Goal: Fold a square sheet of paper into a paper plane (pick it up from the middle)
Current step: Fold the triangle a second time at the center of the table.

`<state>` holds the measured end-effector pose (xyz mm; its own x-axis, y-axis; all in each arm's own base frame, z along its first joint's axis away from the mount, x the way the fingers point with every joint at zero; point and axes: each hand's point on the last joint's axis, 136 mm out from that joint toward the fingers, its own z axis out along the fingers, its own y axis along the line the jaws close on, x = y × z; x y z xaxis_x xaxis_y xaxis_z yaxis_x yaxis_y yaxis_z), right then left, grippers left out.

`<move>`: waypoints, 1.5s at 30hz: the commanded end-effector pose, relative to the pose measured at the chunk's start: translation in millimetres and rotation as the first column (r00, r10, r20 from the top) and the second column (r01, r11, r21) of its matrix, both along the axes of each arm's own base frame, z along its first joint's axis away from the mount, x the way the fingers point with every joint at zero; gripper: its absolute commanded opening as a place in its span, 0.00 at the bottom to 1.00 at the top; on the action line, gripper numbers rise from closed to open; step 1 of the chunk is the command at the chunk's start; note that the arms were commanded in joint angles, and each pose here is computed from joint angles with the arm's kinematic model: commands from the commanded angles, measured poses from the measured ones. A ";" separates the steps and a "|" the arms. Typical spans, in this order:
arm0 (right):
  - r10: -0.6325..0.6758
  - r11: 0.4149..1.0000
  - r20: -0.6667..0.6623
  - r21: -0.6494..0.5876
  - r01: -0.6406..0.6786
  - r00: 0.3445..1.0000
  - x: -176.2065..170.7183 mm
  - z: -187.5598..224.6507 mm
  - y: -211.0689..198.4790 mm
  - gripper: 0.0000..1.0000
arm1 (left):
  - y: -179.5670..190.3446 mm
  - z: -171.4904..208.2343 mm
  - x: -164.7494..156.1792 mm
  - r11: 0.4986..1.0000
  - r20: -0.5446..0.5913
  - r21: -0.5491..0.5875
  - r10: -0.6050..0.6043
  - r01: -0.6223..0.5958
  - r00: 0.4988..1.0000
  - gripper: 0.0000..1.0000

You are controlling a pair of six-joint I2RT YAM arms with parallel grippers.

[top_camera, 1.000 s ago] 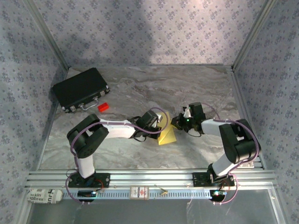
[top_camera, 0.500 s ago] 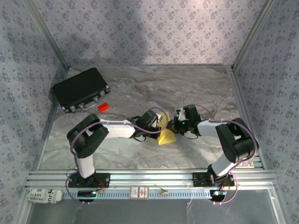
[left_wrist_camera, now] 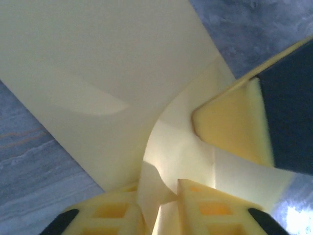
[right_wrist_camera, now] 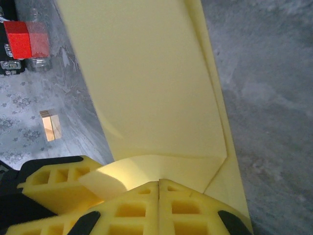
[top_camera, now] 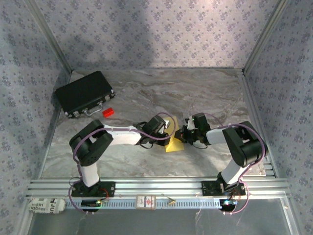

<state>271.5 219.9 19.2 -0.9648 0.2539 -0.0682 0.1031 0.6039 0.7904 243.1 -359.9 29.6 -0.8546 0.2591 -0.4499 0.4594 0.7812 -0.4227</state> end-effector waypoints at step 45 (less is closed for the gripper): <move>-0.113 0.986 -0.102 -0.136 0.098 0.988 -15.3 -27.7 -21.8 0.00 | -30.5 -5.6 -41.3 0.995 -0.395 -0.095 -0.049 0.012 0.918 0.09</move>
<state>273.9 218.1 19.2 -0.9457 0.3196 -0.0587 0.1595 0.6140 0.7730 205.3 -395.4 31.3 -0.9640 0.2424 -0.1096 0.2516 0.6971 -0.6714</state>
